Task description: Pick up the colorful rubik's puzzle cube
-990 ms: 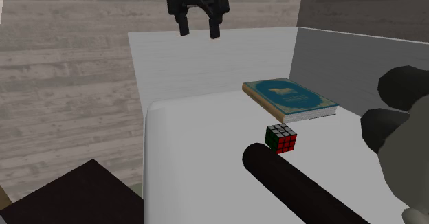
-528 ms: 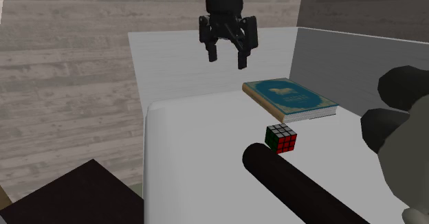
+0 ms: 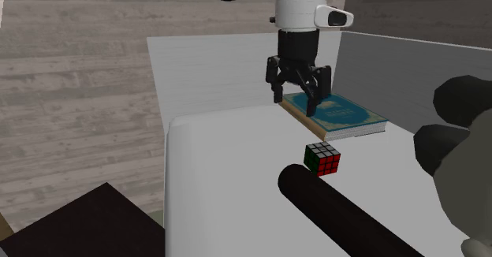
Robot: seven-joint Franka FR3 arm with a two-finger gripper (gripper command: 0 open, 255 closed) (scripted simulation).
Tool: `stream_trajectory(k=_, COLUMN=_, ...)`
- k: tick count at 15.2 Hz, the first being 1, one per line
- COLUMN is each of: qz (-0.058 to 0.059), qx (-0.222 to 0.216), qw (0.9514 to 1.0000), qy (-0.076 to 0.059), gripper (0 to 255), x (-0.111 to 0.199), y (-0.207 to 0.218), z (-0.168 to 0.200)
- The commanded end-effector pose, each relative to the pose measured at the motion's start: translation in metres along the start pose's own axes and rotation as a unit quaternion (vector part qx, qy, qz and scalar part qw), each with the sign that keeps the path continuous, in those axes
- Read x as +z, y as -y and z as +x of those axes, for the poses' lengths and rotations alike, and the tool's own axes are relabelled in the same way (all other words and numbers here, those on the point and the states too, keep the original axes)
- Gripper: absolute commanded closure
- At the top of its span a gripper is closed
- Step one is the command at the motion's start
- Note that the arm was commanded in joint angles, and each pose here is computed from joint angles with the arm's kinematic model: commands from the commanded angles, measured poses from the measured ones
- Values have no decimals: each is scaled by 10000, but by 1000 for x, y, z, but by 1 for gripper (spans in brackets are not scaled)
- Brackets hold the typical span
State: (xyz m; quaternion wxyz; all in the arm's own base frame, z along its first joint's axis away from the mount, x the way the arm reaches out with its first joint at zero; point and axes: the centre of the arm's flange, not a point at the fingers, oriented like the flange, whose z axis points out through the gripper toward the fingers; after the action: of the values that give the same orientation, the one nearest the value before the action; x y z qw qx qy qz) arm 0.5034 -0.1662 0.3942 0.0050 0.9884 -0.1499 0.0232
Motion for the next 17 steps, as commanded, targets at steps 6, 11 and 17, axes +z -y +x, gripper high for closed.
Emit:
stream_trajectory(k=6, qz=-1, qx=437, qw=9989, qy=185, gripper=0, x=73, y=-43, z=46)
stream_trajectory(k=11, qz=-1, qx=563, qw=9981, qy=239, gripper=0, x=104, y=-57, z=58)
stream_trajectory(k=17, qz=-1, qx=563, qw=9981, qy=239, gripper=0, x=134, y=-57, z=56)
